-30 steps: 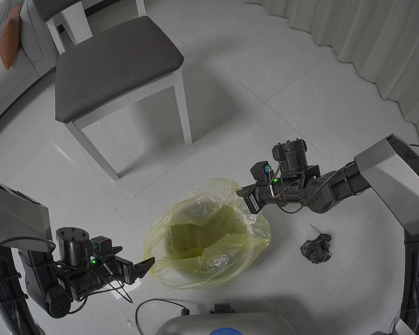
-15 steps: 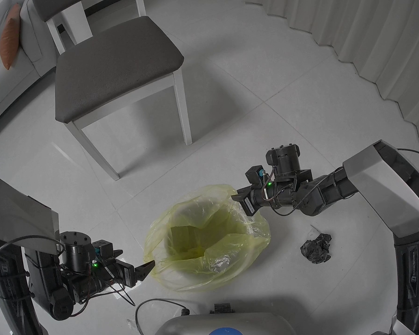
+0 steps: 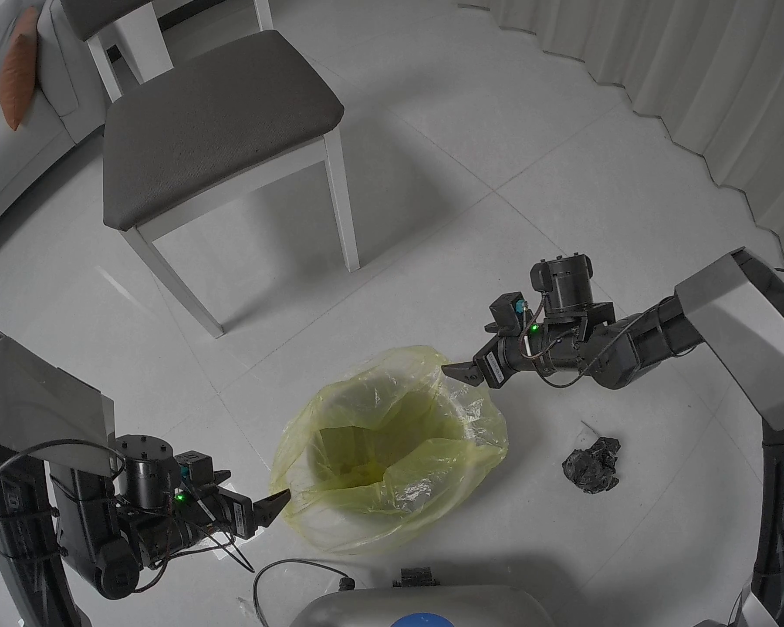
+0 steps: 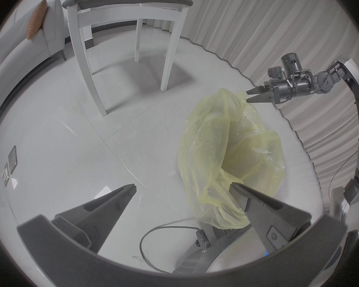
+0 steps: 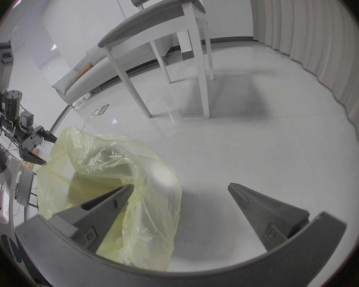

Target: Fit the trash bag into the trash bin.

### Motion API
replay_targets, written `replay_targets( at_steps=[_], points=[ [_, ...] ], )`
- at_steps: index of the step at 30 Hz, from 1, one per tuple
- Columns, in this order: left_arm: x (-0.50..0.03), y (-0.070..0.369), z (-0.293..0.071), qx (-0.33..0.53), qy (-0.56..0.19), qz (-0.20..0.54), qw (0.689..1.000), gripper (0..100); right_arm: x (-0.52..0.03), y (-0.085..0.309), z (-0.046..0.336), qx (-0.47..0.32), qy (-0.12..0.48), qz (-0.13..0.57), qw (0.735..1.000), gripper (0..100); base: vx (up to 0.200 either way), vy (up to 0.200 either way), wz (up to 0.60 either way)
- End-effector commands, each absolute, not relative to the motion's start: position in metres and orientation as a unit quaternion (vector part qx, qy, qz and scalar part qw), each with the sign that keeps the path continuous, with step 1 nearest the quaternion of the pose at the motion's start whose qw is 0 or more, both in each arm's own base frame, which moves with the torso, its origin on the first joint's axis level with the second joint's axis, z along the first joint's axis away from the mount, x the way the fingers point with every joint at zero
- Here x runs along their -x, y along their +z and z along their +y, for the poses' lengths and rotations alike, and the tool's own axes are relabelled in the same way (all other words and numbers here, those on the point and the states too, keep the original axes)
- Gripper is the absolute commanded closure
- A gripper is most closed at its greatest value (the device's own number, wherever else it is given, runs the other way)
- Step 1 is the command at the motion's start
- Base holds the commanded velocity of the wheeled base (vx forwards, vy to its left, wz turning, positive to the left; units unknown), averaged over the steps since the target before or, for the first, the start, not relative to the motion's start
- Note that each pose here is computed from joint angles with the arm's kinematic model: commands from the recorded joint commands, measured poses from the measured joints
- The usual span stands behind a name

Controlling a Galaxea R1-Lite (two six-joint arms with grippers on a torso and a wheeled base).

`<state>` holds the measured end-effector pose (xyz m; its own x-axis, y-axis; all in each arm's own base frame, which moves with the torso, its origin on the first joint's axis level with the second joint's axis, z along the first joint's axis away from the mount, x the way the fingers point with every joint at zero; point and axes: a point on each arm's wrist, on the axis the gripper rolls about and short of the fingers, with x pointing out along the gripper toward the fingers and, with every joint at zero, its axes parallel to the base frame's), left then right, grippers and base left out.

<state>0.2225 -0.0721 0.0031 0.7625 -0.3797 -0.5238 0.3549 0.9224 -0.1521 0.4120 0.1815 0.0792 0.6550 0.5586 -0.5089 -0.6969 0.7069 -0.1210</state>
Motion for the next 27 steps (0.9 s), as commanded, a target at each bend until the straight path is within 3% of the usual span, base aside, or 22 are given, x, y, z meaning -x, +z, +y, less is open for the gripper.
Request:
replay_targets(
  at_steps=[1,8,20,27],
  points=[
    [-0.219,0.013,-0.067,0.036,-0.197,0.268,0.943,0,-0.352,0.109,0.186,0.162,0.388,0.211,0.882,0,0.000,0.000,0.00],
    [-0.215,0.013,-0.066,0.034,-0.200,0.272,0.941,0,-0.299,0.090,0.198,0.218,0.443,0.193,0.848,0,0.000,0.000,0.00],
    [-0.212,0.014,-0.062,0.039,-0.201,0.277,0.939,0,-0.261,0.054,0.204,0.267,0.492,0.221,0.798,0,0.000,0.000,0.00],
    [-0.208,0.018,-0.060,0.040,-0.200,0.272,0.940,0,-0.265,0.051,0.207,0.268,0.497,0.203,0.800,0,0.000,0.000,0.00]
  ],
)
